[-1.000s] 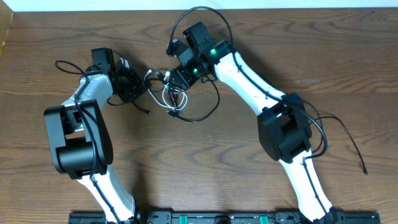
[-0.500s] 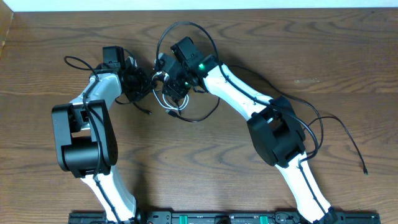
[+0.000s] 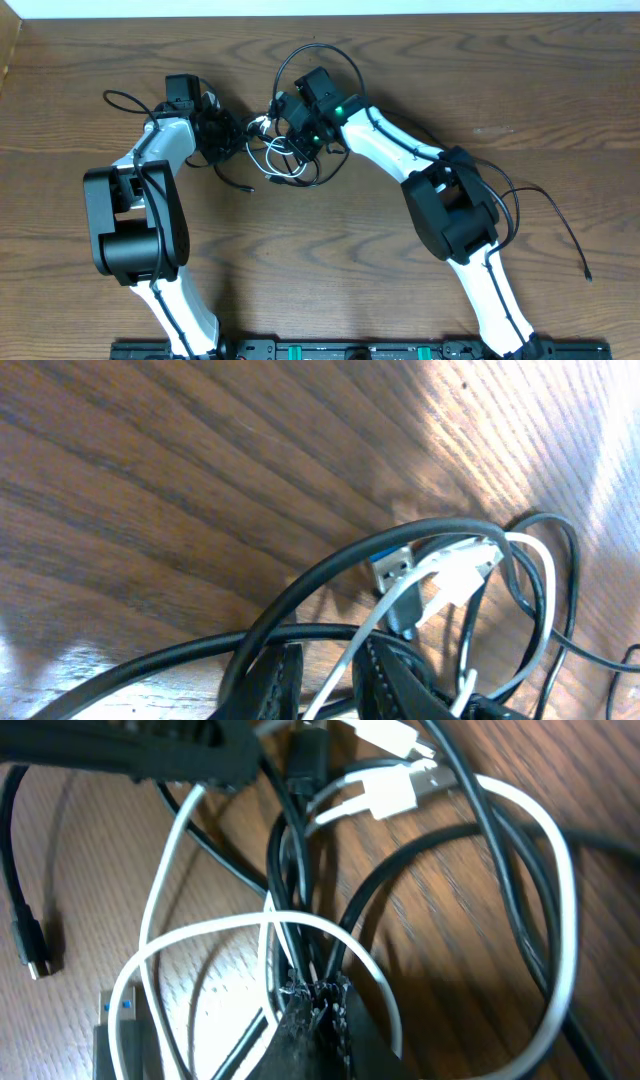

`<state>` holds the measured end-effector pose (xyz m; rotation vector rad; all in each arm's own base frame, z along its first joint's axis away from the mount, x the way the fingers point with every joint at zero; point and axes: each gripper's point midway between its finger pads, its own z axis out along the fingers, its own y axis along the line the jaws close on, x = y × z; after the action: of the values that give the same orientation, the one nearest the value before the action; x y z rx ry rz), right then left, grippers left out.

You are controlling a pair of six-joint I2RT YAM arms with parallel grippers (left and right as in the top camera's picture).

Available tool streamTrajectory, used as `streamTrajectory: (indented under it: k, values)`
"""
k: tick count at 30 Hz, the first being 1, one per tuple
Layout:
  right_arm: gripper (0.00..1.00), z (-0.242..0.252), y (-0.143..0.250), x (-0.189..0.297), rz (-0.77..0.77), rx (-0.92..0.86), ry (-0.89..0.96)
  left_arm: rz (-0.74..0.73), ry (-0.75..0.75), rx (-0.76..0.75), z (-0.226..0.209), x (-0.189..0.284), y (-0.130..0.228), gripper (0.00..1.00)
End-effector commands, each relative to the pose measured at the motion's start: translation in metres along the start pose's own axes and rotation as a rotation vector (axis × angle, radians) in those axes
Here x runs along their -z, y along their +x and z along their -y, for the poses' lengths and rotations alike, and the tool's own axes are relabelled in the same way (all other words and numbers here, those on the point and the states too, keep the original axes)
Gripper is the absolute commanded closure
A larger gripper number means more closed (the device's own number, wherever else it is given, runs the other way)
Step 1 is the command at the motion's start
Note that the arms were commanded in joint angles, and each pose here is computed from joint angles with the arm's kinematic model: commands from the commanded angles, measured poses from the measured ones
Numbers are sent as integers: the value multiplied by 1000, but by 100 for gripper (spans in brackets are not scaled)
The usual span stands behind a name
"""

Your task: Untangle cables

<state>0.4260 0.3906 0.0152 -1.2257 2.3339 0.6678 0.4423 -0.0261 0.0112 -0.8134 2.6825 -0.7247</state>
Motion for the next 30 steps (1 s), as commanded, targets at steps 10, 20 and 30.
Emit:
streamTrajectory:
  k: [10, 20, 30]
  values:
    - [99, 10, -2, 35, -42, -41, -43, 48, -104, 64, -38, 9, -14, 67]
    - [73, -11, -56, 47, 79, 63, -33, 43, -94, 68, -36, 9, -13, 65]
    - [67, -63, -63, 28, 67, 299, -56, 43, -94, 71, -36, 9, -13, 65]
